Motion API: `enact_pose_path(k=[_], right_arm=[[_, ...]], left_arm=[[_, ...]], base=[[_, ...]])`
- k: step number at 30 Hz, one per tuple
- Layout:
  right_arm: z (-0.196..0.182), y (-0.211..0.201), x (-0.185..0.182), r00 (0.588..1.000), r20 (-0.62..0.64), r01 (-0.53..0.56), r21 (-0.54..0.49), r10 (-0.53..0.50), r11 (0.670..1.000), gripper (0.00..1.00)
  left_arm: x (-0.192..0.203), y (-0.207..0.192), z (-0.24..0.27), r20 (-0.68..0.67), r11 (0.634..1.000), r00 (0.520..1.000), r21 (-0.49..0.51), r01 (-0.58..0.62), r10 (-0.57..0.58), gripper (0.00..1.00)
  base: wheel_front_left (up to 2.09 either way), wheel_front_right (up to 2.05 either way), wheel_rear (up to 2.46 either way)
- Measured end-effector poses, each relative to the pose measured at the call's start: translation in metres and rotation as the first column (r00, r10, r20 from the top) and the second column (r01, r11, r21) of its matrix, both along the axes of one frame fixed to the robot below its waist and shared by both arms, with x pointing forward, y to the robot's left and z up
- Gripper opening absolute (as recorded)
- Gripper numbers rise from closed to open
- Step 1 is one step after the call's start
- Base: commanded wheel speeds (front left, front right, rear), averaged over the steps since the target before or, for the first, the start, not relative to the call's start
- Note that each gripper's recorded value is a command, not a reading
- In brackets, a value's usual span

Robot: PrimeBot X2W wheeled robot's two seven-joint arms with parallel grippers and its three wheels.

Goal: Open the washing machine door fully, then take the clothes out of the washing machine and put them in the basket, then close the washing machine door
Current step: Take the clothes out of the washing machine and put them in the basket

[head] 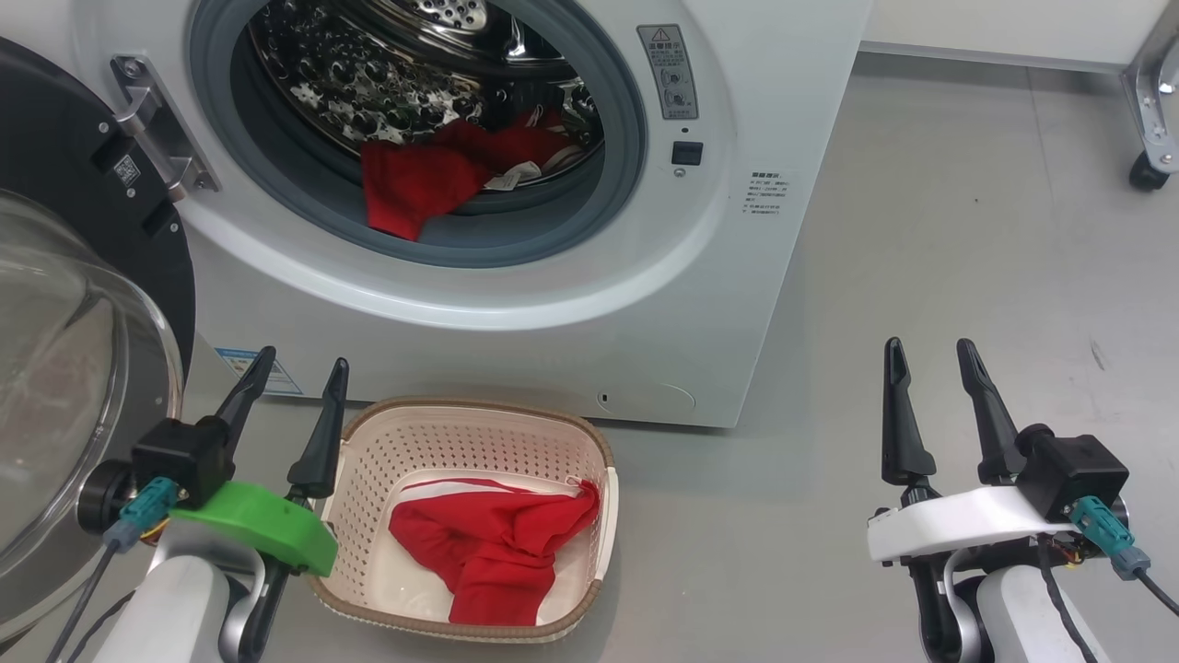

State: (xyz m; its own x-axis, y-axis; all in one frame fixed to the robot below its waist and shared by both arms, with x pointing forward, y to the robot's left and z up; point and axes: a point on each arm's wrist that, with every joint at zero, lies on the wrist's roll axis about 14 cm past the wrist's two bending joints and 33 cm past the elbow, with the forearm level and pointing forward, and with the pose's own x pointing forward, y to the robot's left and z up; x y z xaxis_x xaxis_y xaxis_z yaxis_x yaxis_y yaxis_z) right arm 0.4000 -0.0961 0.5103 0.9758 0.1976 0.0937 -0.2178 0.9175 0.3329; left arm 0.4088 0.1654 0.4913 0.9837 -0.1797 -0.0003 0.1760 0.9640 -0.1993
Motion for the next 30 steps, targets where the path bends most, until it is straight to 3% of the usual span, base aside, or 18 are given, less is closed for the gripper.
enact_pose_path(k=[30], right_arm=[[-0.001,-0.011,-0.008,1.0,-0.004,0.027,0.0,-0.027,1.0,1.0]], left_arm=[[-0.012,-0.015,0.005,0.034,1.0,0.999,0.001,0.026,-0.026,1.0]], base=[[0.0,0.0,0.0]])
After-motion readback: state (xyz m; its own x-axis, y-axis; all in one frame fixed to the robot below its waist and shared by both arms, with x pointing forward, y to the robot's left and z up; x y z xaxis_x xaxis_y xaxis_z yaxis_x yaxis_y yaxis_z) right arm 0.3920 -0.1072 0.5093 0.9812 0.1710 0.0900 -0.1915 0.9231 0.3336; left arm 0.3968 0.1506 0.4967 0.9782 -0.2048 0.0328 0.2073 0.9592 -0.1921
